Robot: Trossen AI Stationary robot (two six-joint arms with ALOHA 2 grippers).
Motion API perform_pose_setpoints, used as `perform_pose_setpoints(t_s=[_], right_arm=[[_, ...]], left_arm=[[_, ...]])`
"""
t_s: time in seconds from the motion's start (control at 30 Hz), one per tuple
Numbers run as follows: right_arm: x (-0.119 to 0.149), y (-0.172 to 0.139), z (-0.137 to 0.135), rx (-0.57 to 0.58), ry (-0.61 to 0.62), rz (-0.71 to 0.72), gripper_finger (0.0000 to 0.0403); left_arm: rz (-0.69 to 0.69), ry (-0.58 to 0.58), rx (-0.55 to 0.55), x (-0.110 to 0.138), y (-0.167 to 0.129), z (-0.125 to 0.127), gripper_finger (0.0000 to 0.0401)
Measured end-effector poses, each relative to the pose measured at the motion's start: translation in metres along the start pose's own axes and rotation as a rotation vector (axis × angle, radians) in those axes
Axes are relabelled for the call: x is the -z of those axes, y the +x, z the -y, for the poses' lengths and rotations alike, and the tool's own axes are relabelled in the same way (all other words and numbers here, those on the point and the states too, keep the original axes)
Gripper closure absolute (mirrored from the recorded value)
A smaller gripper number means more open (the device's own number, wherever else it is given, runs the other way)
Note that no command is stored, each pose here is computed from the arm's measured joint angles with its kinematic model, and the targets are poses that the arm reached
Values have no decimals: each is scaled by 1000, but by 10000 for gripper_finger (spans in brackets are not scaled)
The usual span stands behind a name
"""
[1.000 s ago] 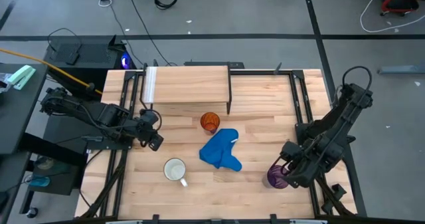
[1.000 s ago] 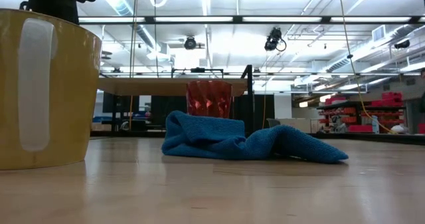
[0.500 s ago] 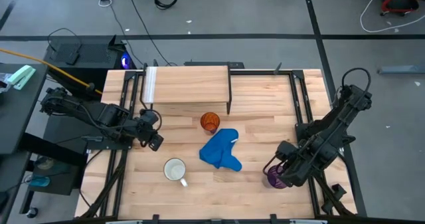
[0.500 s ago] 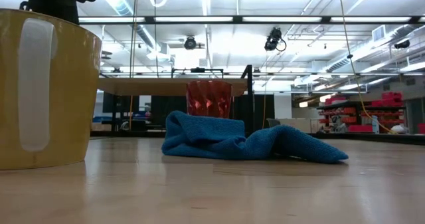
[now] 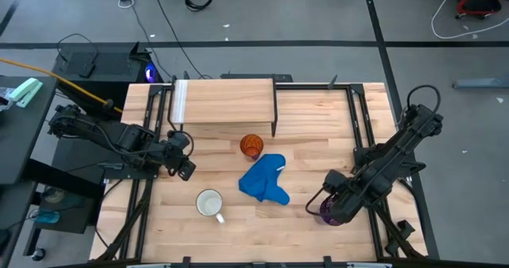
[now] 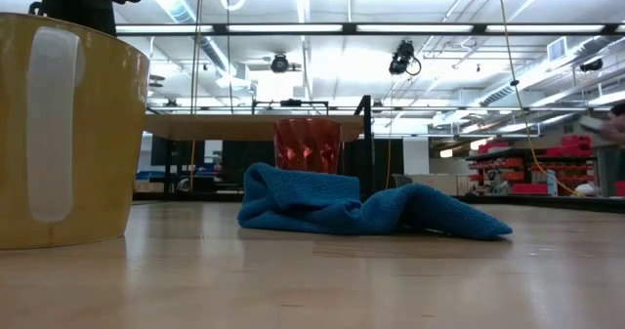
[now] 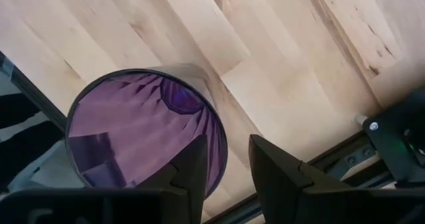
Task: Stack small to large cups/mugs on shelf
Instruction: Move the violet glass to the center of the table
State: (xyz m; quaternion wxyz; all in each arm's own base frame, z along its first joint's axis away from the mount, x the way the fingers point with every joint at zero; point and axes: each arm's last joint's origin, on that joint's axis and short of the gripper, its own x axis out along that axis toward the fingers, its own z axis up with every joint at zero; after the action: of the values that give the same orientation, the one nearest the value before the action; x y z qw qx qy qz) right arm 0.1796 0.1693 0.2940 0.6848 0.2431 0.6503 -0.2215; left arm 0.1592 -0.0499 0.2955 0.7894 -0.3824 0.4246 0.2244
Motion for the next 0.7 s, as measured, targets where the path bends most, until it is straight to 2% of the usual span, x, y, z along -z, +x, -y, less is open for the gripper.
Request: perform_pose_setpoints(t_s=[0.27,0.47,0.7], right_arm=[[0,1,-1,-11,1,1,284],[2,22,2,13,-8,-45,284],[2,24,1,3,-12,-39,284]], left_arm=[[0,2,0,0,0,0,348],[0,2,0,0,0,0,348],[0,1,0,0,0,0,349]])
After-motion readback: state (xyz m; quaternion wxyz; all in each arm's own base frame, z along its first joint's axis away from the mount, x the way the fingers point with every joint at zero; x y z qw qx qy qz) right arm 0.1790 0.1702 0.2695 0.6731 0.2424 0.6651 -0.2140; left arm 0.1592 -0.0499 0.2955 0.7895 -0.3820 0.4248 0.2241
